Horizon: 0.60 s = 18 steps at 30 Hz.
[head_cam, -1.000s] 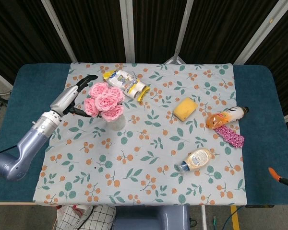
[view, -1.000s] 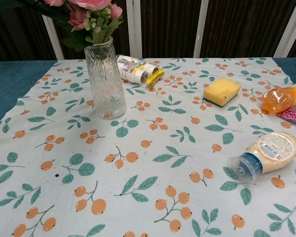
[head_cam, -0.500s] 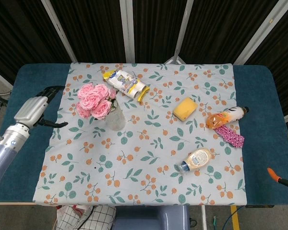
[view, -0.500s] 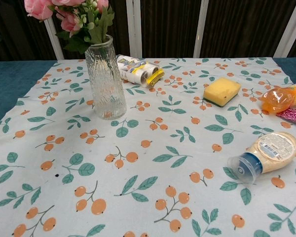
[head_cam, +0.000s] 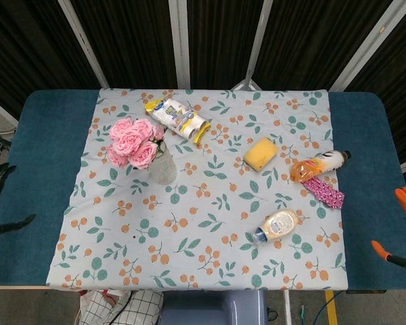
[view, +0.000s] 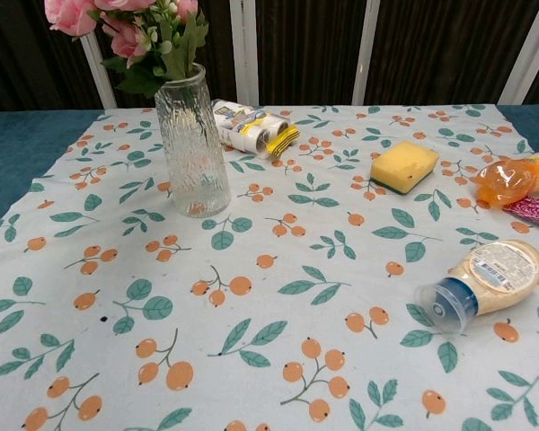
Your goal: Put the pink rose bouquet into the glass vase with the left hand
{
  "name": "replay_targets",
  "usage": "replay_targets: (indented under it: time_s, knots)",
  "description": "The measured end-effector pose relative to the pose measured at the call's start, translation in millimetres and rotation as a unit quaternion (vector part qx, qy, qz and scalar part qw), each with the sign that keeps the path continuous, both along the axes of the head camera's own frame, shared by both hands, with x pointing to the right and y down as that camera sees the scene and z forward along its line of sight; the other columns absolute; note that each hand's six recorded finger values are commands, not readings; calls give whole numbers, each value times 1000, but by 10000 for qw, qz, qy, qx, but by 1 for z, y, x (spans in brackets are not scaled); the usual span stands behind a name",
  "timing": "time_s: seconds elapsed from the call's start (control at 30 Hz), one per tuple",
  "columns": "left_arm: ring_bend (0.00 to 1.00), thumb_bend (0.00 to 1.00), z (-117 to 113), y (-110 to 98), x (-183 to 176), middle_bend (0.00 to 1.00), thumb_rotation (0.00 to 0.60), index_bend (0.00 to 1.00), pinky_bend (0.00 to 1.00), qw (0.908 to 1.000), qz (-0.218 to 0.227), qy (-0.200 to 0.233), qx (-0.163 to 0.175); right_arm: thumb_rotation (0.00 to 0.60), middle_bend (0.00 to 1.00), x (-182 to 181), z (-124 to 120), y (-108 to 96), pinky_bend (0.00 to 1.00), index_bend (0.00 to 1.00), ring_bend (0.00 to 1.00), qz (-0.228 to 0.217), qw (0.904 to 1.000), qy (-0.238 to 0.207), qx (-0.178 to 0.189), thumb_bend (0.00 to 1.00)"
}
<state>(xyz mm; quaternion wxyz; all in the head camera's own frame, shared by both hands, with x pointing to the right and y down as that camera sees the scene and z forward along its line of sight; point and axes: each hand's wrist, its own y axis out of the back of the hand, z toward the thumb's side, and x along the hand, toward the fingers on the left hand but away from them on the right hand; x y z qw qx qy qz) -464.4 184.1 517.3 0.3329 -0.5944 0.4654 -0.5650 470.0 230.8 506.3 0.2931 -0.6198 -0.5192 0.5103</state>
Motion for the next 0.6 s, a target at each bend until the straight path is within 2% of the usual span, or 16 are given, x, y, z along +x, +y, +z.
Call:
replay_targets:
  time_s: [0.07,0.13,0.43,0.6]
  knots:
    - [0,204,2,17,-4,74,600,139,92,10000,-71,-38,47,600,31,0,0,-1,0,83,87,-79,10000,47,23,240]
    - [0,204,2,24,-6,74,600,139,92,9999,-70,-73,92,600,31,-1,-1,-1,0,83,87,-155,9998,79,54,239]
    - [0,203,-6,30,-1,74,600,139,92,9988,187,32,456,600,31,-14,4,-1,0,83,87,-349,9991,199,163,239]
    - [0,204,-4,30,-5,74,600,139,92,9989,152,25,437,600,31,-21,15,1,0,83,87,-432,9984,338,147,240]
